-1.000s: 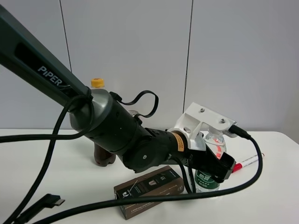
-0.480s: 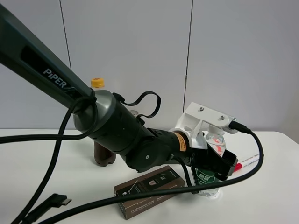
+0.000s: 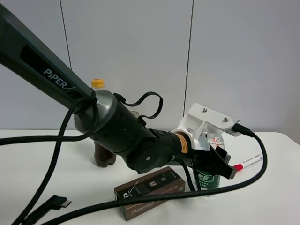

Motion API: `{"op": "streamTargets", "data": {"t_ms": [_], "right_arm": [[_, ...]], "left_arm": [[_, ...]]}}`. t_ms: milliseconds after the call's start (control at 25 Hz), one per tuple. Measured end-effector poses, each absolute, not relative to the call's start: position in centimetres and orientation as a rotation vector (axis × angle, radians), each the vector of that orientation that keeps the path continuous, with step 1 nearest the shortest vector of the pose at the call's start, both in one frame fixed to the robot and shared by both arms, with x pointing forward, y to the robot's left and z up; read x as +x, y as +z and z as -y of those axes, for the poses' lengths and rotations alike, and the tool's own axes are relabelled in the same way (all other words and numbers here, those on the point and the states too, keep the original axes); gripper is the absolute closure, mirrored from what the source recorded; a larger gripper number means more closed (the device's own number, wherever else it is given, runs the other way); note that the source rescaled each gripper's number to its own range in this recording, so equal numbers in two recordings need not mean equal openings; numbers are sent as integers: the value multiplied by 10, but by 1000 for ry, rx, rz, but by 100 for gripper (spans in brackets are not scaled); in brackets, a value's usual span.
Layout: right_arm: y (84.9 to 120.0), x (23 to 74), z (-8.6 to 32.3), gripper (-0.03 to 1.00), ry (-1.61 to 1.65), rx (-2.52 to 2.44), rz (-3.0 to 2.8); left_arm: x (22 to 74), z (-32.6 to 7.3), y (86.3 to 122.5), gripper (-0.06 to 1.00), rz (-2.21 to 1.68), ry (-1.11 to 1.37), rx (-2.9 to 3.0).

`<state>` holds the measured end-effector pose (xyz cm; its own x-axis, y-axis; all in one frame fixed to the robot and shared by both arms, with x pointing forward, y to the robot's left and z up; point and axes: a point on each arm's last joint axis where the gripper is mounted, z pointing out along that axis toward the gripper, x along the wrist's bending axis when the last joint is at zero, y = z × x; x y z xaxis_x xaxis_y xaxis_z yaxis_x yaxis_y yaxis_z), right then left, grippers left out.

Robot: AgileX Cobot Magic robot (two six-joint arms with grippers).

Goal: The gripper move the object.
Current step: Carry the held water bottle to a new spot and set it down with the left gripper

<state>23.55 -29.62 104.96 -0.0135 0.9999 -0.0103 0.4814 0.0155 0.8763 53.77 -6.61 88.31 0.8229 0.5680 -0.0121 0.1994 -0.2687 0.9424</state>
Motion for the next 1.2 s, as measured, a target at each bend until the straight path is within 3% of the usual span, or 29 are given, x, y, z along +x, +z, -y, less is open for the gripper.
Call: {"op": "streamTargets", "data": {"t_ms": [440, 840, 1200], "right_arm": [[1050, 235, 296, -3, 926, 1553, -1584], [1050, 235, 296, -3, 926, 1553, -1584], [1050, 235, 296, -3, 926, 1553, -1584]], "left_arm": [[537, 65, 897, 87, -578, 402, 1856], [521, 41, 1036, 87, -602, 428, 1689], [490, -2, 1086, 87, -675, 442, 1758]]}}
